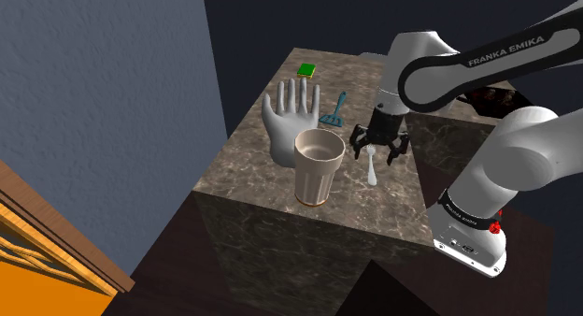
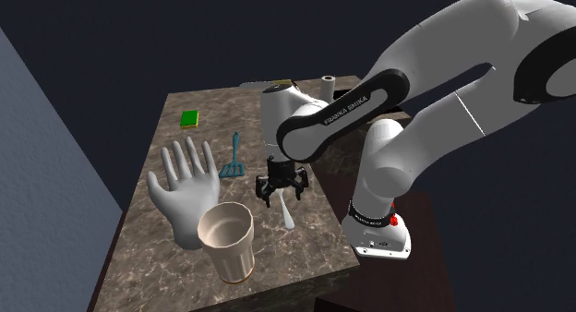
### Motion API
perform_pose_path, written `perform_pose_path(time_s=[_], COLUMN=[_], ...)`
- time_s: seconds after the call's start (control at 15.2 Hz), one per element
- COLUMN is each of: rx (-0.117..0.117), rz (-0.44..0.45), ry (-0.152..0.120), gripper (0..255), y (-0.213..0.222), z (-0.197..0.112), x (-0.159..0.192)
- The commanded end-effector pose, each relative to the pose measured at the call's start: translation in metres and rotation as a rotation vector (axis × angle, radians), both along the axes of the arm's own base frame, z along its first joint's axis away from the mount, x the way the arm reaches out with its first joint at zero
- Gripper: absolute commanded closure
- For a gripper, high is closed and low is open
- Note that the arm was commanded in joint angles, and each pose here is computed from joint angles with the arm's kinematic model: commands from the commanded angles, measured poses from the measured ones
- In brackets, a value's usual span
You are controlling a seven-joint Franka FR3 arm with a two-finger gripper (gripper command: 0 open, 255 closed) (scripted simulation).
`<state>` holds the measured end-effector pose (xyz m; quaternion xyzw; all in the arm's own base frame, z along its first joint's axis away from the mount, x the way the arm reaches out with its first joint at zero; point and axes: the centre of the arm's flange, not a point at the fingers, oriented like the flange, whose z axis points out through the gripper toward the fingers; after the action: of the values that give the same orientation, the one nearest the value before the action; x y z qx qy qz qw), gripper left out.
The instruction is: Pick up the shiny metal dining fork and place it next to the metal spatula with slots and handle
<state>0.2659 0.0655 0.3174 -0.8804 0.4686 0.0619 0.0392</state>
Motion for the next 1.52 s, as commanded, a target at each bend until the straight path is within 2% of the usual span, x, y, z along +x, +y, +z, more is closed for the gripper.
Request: perform_pose_path(time_s=[0.0,0.53,0.59,1.19,1.45], rx=[0.0,0.0,0.0,0.0,0.0], rz=[-0.001,-0.001,-0.001,-0.001,-0.001], ry=[-0.001,-0.001,-0.001,-0.001,-0.001], gripper=[0,0,255,255,255], y=[0.001,0.001,0.001,0.001,0.001], z=[-0.008,-0.008,-0.008,-0.008,0.013], x=[0.0,0.0,0.0,0.0,0.0])
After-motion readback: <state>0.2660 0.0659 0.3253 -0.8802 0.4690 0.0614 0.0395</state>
